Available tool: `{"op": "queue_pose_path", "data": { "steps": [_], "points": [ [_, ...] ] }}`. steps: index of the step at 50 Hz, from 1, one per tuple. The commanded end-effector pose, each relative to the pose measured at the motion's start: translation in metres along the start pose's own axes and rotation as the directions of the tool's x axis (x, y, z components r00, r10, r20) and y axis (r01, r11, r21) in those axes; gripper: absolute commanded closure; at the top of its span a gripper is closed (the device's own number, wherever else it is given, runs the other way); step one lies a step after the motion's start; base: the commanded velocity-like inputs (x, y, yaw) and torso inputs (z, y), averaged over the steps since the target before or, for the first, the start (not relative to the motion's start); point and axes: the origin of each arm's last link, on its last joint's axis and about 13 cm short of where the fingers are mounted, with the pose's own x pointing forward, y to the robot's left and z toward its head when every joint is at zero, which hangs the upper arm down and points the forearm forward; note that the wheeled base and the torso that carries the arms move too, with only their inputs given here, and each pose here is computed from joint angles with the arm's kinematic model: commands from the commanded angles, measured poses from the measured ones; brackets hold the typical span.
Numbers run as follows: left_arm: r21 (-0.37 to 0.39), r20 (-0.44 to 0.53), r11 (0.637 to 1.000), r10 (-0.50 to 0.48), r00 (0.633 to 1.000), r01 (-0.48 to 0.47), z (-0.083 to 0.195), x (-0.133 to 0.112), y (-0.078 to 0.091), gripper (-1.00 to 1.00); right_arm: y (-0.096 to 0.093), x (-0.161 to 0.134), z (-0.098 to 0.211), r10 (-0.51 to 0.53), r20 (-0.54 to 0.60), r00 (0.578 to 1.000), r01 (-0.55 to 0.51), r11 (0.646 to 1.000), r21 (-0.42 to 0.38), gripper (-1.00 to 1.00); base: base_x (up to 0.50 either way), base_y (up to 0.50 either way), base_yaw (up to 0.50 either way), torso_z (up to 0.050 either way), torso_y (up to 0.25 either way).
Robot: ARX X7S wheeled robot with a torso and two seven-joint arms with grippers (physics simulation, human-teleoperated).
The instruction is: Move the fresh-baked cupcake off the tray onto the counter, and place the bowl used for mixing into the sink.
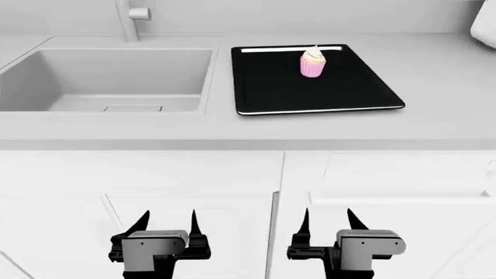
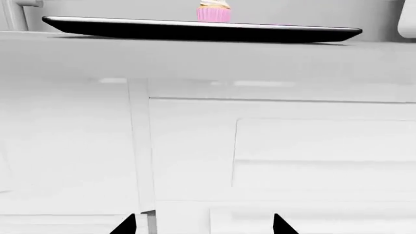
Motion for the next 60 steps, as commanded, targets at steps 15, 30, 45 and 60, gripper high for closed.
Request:
{"op": "queue_pose_path", "data": {
  "steps": [15,30,45,60],
  "points": [
    [-0.034,-0.017,0.999,-0.036,0.999,0.035,0.002,-0.002,0.0,-1.0,0.001,-0.001,0.0,0.014,0.004,1.0,-0.014,1.0,-0.012,-1.0,0.0,0.0,0.0,0.014,0.0],
    [-0.028,-0.021,0.999,-0.034,0.999,0.034,0.001,-0.002,0.0,-1.0,0.001,-0.001,0.0,0.013,0.004,1.0,-0.013,1.0,-0.013,-1.0,0.0,0.0,0.0,0.05,0.0],
    [-0.015,-0.015,0.999,-0.031,0.999,0.031,0.001,-0.002,0.0,-1.0,0.001,-0.001,-0.001,0.017,0.0,1.0,-0.017,1.0,-0.021,-1.0,0.0,0.0,0.0,0.05,0.0],
    [-0.076,-0.061,0.983,-0.171,0.983,0.166,0.054,-0.023,-0.011,-1.0,0.004,-0.021,0.052,0.071,0.051,0.996,-0.074,0.996,0.052,-1.0,0.0,0.0,0.0,0.031,0.0]
  ]
}}
